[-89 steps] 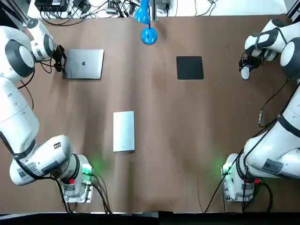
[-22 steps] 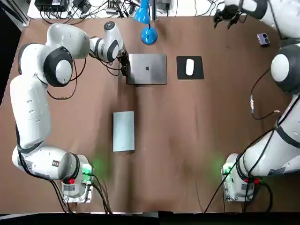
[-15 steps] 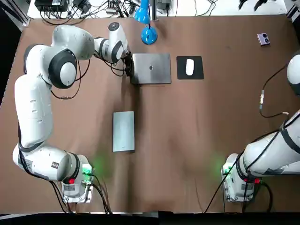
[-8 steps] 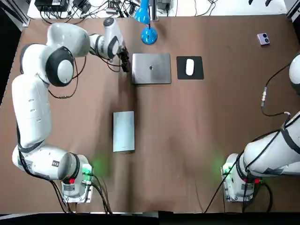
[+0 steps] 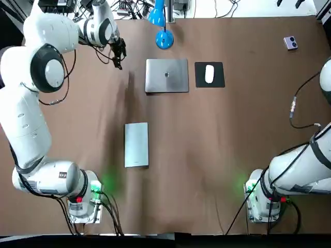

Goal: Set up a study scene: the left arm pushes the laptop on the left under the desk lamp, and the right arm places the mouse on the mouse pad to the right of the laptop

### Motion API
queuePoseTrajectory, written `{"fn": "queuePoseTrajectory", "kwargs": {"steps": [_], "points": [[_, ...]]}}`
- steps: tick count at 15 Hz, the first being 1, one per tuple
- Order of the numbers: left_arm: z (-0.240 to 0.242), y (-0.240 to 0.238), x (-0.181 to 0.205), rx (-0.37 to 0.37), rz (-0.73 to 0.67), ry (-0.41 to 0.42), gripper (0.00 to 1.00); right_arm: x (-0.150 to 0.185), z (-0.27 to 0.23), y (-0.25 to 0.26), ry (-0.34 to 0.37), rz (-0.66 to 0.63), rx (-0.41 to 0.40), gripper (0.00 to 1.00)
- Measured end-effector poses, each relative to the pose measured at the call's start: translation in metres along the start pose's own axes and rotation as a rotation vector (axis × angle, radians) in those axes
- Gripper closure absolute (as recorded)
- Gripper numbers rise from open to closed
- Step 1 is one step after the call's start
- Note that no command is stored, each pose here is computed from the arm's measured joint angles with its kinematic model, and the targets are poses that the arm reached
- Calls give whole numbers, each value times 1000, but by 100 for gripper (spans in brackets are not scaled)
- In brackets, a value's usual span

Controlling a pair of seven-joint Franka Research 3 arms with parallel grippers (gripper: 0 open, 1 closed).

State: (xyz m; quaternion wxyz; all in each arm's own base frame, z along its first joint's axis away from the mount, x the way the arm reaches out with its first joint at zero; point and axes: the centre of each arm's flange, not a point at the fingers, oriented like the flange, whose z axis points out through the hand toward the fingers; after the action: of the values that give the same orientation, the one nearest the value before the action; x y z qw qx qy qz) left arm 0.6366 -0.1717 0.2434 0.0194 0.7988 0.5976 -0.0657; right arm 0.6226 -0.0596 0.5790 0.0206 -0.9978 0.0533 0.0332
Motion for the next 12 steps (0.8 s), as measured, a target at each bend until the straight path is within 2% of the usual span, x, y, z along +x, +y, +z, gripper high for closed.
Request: {"fn": "queuePoseTrajectory", "kwargs": {"steps": [4, 8, 12], "points": [[-40, -10, 50, 49, 307, -6, 0, 0, -1, -4, 6, -17, -22, 0], [-114, -20, 103, 73, 547, -11, 0, 1, -2, -8, 15, -25, -23, 0], [-170, -25, 127, 52, 761, 14, 0, 1, -4, -10, 19, -29, -23, 0]]}}
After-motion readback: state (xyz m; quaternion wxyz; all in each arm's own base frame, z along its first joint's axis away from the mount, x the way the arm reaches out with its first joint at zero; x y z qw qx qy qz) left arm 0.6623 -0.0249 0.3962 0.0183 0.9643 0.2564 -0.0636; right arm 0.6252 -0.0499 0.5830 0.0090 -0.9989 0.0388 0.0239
